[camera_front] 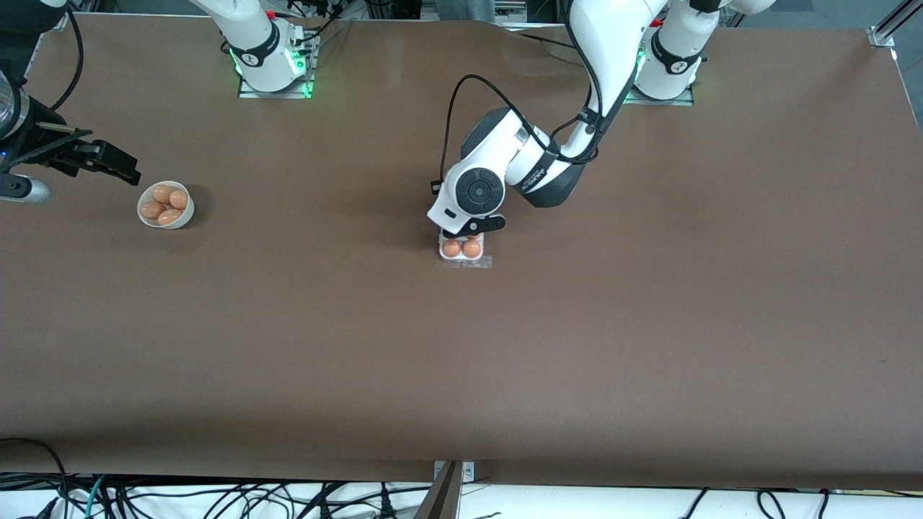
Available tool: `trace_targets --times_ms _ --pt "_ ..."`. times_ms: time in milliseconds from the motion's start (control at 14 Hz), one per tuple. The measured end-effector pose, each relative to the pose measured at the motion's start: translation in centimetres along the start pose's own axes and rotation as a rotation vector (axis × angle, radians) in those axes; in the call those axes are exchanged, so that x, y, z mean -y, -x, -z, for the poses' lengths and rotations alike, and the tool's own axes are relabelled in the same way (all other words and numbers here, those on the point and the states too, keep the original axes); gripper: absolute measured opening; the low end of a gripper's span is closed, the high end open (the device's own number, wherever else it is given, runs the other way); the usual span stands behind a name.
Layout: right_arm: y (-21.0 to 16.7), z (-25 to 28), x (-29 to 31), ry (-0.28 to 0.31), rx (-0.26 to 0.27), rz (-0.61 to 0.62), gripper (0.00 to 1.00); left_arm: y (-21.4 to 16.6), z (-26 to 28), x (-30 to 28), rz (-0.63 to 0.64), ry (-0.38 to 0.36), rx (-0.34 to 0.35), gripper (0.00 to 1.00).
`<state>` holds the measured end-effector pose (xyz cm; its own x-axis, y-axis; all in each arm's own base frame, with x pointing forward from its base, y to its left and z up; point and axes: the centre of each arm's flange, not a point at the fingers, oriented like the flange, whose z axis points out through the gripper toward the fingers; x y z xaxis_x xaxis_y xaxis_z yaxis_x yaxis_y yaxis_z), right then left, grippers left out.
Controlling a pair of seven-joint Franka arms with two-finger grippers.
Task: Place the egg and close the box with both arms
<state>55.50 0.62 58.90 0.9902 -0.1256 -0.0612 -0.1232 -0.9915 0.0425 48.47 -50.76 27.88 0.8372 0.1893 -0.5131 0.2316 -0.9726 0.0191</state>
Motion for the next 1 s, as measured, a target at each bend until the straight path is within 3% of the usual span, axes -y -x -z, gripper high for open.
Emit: trace_targets --times_ms 1003 --pt "0.0 0.0 0.0 -0.004 0.000 0.000 1.00 -1.2 1.5 -0.2 -0.005 0.004 -0.110 0.07"
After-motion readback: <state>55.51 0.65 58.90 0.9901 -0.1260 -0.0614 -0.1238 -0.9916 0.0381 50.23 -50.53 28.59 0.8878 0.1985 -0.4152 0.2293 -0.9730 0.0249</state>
